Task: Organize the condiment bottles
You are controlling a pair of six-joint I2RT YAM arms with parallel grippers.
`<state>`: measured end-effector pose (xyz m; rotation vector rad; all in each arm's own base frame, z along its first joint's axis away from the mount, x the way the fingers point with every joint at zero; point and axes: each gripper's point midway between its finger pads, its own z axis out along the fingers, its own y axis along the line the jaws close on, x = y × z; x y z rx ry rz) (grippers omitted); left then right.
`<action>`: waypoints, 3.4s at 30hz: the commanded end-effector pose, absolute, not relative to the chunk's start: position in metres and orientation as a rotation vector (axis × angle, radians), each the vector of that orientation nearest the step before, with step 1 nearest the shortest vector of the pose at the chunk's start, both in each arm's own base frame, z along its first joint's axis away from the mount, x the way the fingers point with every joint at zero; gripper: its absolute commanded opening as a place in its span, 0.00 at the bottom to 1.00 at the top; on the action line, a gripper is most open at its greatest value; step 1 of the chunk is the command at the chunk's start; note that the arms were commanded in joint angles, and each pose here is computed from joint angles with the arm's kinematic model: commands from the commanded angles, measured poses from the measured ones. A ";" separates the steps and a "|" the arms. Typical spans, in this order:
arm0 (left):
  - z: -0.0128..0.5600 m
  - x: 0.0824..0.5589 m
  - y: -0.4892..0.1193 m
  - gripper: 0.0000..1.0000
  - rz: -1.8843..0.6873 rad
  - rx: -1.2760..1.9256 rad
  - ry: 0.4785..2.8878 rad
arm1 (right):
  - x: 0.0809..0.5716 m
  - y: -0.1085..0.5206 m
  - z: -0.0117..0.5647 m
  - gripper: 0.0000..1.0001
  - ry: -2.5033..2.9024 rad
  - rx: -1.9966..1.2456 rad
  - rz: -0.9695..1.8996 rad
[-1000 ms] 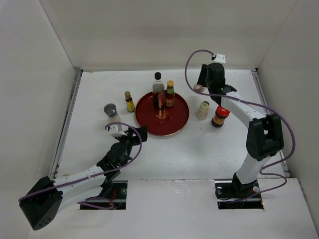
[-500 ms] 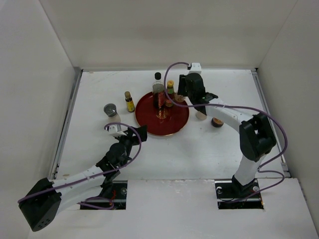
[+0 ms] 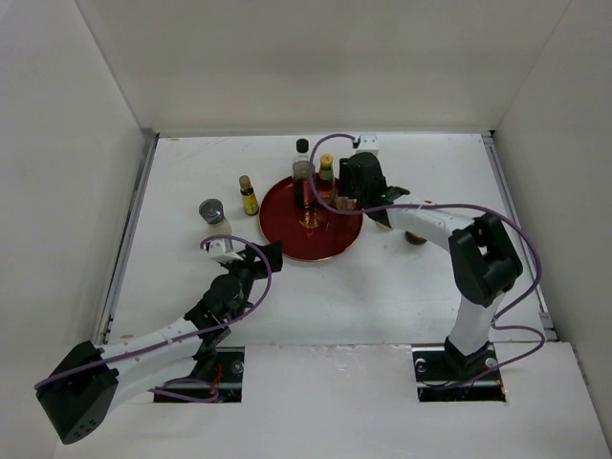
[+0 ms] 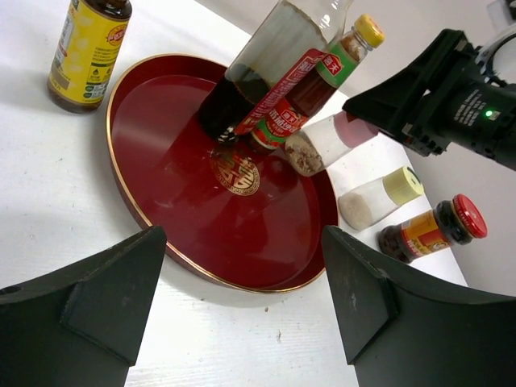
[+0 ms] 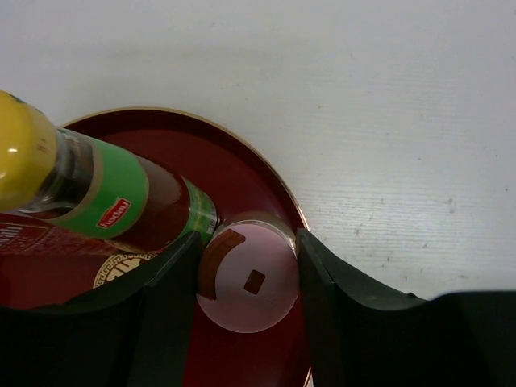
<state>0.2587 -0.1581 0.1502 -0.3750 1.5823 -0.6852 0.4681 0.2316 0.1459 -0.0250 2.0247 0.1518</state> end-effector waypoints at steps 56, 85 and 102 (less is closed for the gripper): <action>0.159 0.259 -0.165 0.78 -0.733 -0.377 1.557 | 0.355 0.030 0.176 0.56 1.809 0.466 -0.060; 0.161 0.259 -0.159 0.77 -0.729 -0.391 1.544 | 0.432 0.349 0.228 0.58 1.757 -0.132 0.441; 0.160 0.259 -0.156 0.78 -0.722 -0.399 1.540 | 0.416 0.325 0.235 1.00 1.751 -0.108 0.346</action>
